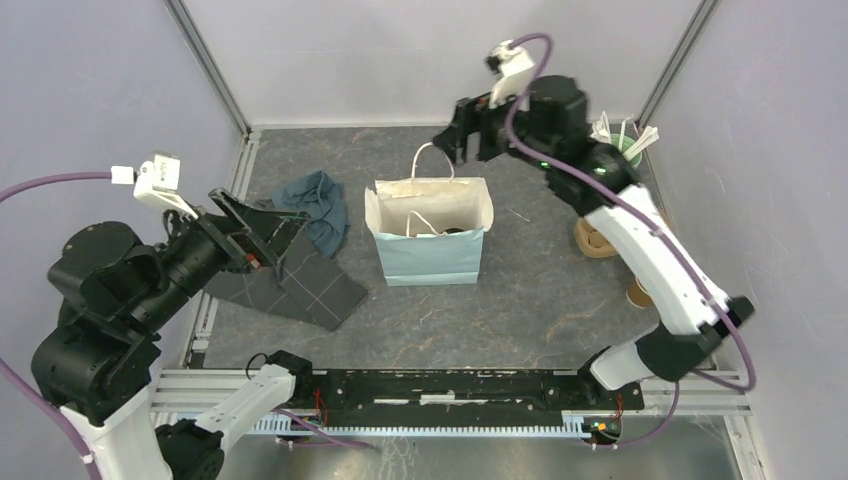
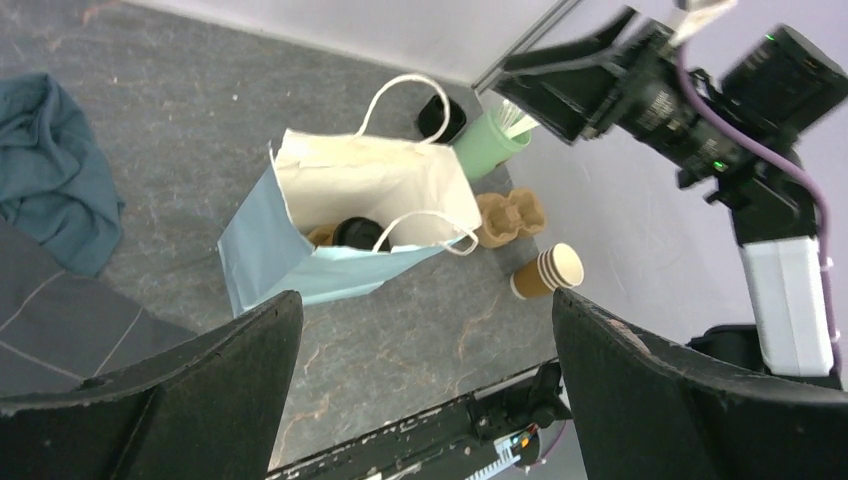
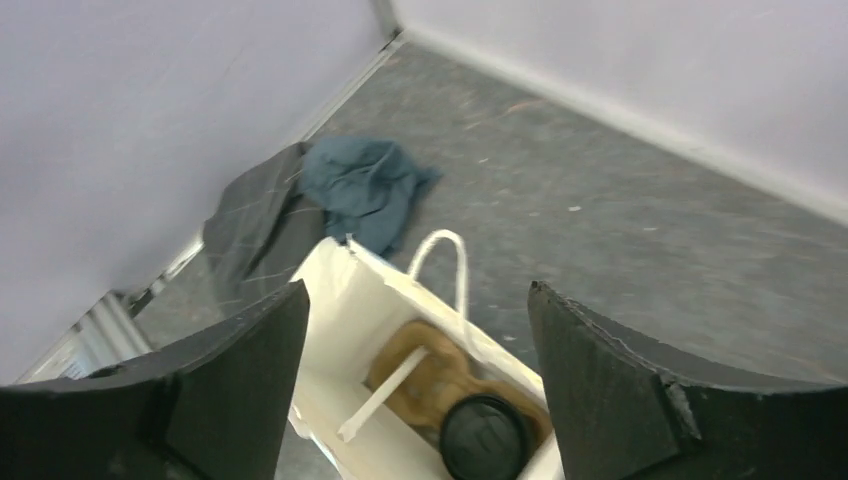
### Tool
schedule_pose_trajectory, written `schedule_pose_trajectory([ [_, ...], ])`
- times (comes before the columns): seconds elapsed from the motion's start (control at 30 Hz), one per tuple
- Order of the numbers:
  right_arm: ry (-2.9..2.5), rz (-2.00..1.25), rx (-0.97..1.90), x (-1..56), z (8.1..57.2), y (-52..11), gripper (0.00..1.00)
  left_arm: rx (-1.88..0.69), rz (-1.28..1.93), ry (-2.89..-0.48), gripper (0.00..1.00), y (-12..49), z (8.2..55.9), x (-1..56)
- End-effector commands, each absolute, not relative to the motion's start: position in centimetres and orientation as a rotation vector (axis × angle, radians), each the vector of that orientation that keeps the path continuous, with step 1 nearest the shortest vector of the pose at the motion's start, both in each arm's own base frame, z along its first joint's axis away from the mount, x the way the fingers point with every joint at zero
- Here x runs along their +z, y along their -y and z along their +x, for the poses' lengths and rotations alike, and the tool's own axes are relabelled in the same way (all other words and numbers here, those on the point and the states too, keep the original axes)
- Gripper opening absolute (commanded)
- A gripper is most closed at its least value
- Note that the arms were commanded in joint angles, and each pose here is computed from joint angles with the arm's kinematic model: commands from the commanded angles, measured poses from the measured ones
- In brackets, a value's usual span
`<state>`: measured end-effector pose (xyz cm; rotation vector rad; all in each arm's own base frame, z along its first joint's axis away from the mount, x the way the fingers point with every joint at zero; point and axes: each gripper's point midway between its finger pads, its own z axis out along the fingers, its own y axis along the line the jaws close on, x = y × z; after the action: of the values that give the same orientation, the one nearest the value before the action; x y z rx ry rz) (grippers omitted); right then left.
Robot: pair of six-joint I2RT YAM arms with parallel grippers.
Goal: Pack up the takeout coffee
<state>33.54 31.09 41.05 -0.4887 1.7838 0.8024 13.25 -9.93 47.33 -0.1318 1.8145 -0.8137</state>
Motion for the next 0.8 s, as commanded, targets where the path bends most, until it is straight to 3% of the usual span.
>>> schedule_pose_trajectory([
  [0.0,-1.648,-0.483,0.547,49.2,28.4,-21.7,0.91,-0.803,-0.113,-1.776,1.00,9.8,13.5,49.4],
  [0.03,-1.625,-0.469,0.548,50.1,26.7,-20.4,0.98,-0.802,-0.106,-1.762,1.00,9.8,13.5,49.9],
  [0.3,-1.428,-0.217,0.685,54.2,16.0,-11.6,0.98,-0.860,-0.023,-1.554,1.00,10.6,13.8,55.3],
  [0.53,-1.494,-0.046,0.647,52.9,13.9,-7.5,0.98,-0.856,-0.049,-1.392,1.00,9.6,13.6,59.1],
  [0.77,-1.536,0.044,0.630,51.8,13.5,-6.1,0.98,-0.810,-0.069,-1.381,1.00,8.9,14.1,59.2],
])
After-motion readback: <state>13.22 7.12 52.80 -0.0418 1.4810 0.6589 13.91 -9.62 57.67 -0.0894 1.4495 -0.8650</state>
